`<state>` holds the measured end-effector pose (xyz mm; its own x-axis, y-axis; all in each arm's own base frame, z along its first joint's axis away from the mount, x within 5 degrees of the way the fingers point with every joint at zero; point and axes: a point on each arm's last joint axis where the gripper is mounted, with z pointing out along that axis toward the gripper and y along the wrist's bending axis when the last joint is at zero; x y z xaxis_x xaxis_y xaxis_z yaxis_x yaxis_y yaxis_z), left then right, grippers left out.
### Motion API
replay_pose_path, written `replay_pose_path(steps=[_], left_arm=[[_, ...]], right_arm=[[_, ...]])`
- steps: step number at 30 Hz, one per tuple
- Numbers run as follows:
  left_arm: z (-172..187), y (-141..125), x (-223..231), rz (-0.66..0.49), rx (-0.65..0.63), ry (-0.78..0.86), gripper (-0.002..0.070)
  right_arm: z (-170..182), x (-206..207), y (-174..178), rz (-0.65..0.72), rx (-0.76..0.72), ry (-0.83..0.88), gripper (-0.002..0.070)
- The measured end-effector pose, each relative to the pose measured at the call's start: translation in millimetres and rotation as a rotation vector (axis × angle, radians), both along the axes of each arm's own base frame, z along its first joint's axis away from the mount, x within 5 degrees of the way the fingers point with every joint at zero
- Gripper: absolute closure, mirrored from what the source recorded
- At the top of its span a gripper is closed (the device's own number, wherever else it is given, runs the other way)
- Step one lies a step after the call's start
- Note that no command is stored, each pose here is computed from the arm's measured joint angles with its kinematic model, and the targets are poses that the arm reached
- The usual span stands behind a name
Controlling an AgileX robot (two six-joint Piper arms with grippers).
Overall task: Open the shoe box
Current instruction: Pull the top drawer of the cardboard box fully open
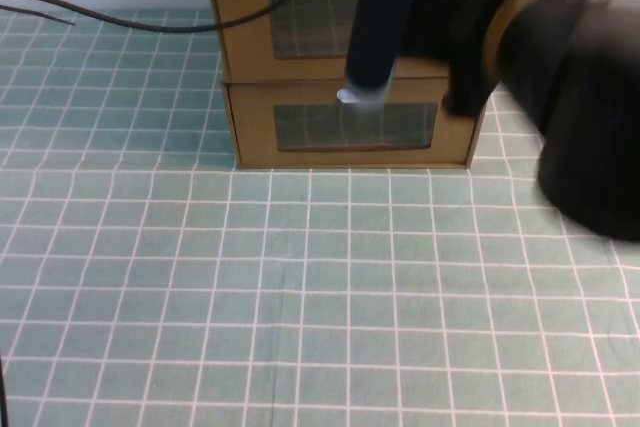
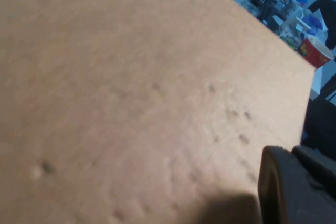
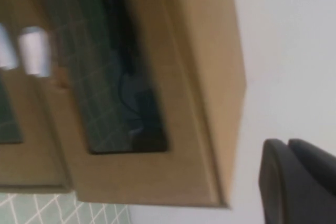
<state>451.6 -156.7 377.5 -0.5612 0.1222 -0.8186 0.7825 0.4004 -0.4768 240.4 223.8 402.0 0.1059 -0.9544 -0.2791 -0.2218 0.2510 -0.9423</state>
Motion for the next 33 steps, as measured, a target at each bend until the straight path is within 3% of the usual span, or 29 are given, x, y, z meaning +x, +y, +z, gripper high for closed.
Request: replay_pose_path(steps=[6,14,22,33], left_arm=[[-7,4,4,0.008,-0.002,0.035,0.0680],[-12,1,6,0.023,0.010,0.068,0.0680],[-10,-7,3,0.048,0.094,0.050,0.0682],[11,-23,-3,0.025,0.183,-0.106,0.0681]], right_arm=[[-86,0,23,0.066,-0.115,0.038,0.0689],[-143,25,50,-0.026,-0.104,0.111,0.0659],[-151,60,61,-0.105,-0.009,0.109,0.0545],[-147,70,54,-0.134,0.020,0.102,0.0531]])
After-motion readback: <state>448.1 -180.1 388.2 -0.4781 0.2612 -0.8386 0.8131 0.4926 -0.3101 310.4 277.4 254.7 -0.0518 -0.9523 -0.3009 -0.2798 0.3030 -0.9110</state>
